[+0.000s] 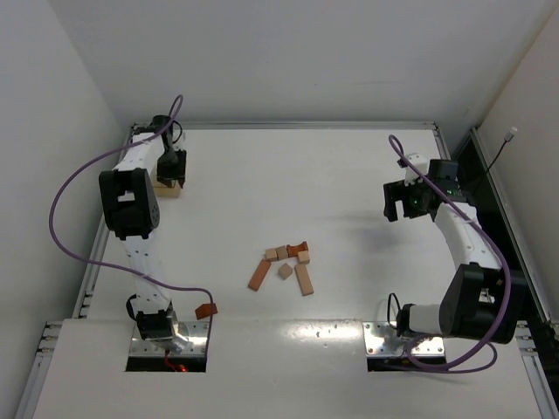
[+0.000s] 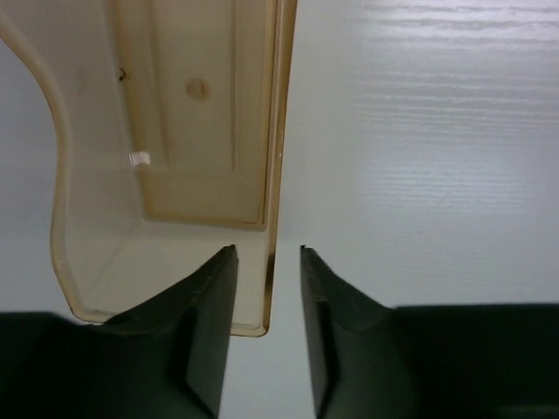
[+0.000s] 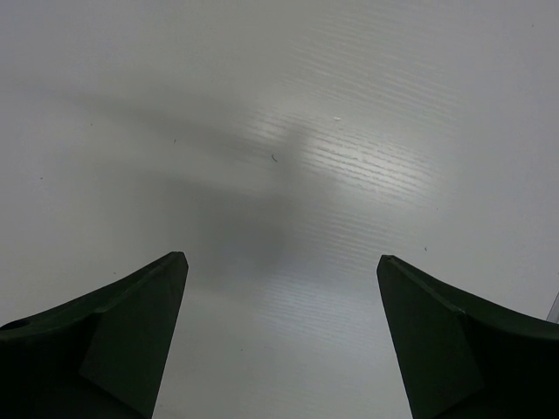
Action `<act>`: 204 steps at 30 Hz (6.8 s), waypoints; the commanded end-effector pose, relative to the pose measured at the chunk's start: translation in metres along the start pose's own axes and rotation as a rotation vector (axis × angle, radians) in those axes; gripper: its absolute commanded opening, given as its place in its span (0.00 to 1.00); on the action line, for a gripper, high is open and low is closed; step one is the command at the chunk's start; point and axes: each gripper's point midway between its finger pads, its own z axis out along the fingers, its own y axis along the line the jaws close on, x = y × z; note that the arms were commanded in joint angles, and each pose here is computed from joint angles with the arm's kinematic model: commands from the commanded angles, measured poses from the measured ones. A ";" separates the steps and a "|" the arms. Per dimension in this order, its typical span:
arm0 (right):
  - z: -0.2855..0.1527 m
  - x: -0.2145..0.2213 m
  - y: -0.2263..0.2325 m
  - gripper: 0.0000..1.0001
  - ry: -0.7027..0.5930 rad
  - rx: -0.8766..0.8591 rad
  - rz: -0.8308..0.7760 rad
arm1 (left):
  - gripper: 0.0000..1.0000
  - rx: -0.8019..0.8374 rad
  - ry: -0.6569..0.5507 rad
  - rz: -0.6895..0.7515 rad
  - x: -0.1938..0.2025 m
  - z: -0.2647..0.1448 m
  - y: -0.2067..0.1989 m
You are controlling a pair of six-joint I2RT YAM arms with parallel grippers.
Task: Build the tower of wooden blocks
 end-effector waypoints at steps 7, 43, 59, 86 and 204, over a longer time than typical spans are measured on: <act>-0.004 -0.023 0.000 0.90 -0.058 -0.013 -0.038 | 0.72 0.085 -0.134 -0.018 -0.019 -0.048 -0.003; -0.023 -0.002 0.105 0.81 -0.063 -0.136 -0.610 | 0.75 0.576 -0.315 0.892 0.209 -0.191 -0.241; -0.030 0.022 0.055 0.81 -0.025 -0.020 -0.343 | 0.51 0.509 -0.294 1.101 0.194 -0.155 -0.296; -0.045 0.027 0.019 0.81 -0.027 0.072 -0.246 | 0.53 0.585 -0.138 1.257 0.228 -0.110 -0.327; -0.038 0.034 0.013 0.86 -0.025 0.084 -0.242 | 0.51 0.566 0.015 1.485 0.180 -0.035 -0.343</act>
